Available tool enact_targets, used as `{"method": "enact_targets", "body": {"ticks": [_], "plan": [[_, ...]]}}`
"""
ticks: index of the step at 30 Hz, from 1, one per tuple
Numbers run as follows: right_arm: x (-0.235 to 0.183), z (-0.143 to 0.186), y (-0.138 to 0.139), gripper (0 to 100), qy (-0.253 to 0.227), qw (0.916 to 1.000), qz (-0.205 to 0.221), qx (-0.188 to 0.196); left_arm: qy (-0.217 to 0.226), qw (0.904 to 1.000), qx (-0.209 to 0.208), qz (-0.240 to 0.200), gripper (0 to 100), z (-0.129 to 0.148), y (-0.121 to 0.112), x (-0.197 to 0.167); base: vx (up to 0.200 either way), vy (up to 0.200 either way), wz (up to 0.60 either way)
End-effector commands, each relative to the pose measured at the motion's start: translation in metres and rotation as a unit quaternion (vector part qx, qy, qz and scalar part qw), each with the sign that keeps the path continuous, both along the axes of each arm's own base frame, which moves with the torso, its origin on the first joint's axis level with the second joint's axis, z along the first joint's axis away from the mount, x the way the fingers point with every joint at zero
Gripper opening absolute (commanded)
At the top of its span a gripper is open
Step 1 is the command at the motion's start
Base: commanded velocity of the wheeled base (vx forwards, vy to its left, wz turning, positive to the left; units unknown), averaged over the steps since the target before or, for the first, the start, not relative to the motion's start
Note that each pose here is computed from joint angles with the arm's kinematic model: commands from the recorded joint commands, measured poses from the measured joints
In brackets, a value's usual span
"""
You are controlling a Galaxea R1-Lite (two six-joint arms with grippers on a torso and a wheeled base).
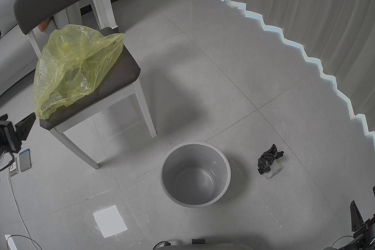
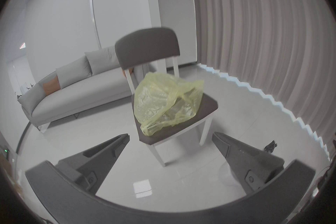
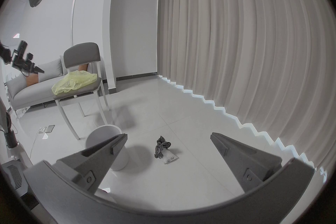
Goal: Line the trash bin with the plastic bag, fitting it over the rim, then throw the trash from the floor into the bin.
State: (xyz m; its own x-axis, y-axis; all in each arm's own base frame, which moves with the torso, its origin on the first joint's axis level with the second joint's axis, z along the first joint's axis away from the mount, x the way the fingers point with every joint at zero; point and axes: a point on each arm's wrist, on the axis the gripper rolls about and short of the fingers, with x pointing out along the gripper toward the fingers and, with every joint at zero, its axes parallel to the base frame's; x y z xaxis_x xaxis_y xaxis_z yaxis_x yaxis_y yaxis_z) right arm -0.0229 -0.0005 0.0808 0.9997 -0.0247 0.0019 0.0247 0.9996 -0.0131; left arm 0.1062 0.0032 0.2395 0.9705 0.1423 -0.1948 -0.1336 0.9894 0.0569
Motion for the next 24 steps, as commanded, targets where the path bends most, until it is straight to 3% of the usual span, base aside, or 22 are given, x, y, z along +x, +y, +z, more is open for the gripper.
{"method": "enact_targets", "body": {"ticks": [1,9,13,24], "plan": [[0.0,-0.005,0.0,100,0.003,1.0,-0.001,0.003,0.179,0.9801,0.023,0.082,100,-0.042,0.024,0.149,0.0,0.0,0.0],[0.0,-0.005,0.0,100,0.003,1.0,0.001,0.003,0.192,0.9734,0.027,0.122,100,-0.055,0.051,0.189,0.0,0.0,0.0],[0.0,-0.005,0.0,100,0.002,1.0,0.0,0.003,0.158,0.9767,0.038,0.141,100,-0.049,0.063,0.195,0.0,0.0,0.0],[0.001,-0.005,0.0,100,0.004,1.0,0.0,0.007,0.128,0.9797,0.036,0.151,100,-0.046,0.072,0.2,0.0,0.0,0.0]]}}
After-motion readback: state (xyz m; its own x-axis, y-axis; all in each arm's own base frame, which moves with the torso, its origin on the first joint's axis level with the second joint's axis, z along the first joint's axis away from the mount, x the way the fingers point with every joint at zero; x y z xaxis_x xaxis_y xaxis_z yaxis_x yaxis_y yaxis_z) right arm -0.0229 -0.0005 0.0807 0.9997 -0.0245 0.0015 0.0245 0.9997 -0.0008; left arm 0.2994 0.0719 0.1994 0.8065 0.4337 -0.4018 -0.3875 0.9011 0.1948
